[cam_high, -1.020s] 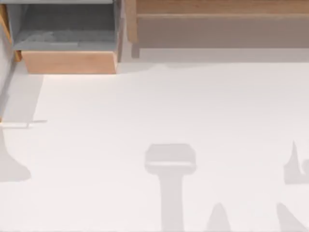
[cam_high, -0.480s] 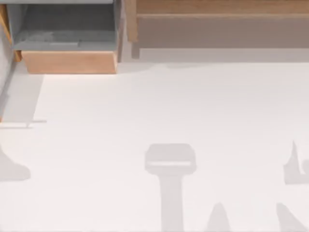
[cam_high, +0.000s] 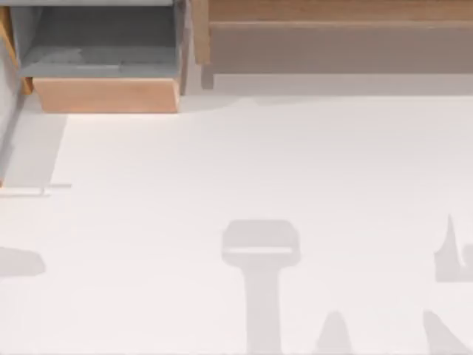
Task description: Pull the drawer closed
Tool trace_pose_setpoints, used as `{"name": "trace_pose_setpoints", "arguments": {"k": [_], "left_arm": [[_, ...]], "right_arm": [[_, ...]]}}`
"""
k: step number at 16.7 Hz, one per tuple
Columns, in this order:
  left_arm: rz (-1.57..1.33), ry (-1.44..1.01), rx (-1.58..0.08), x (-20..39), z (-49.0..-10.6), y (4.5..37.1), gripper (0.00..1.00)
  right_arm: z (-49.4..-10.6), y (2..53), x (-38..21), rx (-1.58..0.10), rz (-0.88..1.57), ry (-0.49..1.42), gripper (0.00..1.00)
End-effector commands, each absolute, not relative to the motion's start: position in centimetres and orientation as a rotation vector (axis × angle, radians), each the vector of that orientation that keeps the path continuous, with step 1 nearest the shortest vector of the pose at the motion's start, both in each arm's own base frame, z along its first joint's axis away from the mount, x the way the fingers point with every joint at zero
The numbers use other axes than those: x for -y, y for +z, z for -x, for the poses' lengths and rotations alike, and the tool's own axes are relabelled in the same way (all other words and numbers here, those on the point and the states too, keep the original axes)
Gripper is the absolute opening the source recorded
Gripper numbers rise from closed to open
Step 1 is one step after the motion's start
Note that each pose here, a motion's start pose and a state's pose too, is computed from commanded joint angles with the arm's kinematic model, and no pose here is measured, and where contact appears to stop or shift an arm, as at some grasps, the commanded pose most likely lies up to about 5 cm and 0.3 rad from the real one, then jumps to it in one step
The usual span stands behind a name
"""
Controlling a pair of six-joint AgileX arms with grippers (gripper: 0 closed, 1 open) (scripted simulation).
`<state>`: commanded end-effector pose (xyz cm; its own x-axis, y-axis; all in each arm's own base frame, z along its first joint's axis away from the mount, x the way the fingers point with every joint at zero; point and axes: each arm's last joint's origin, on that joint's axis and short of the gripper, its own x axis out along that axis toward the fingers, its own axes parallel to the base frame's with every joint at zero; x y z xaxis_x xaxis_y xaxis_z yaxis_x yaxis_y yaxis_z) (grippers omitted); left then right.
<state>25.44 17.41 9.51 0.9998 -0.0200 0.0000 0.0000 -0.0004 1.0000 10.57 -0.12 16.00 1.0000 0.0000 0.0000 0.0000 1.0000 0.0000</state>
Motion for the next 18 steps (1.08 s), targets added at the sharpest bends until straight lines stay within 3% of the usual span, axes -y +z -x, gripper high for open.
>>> {"name": "trace_pose_setpoints", "arguments": {"k": [9,18], "left_arm": [[-1.554,-0.027,0.000,-17.4,-25.5,9.1,0.00],[-1.555,-0.026,0.001,-17.3,-31.7,9.1,0.00]], "right_arm": [[-10.6,16.0,0.1,0.000,0.000,0.000,1.00],[-10.6,16.0,0.1,0.000,0.000,0.000,1.00]]}}
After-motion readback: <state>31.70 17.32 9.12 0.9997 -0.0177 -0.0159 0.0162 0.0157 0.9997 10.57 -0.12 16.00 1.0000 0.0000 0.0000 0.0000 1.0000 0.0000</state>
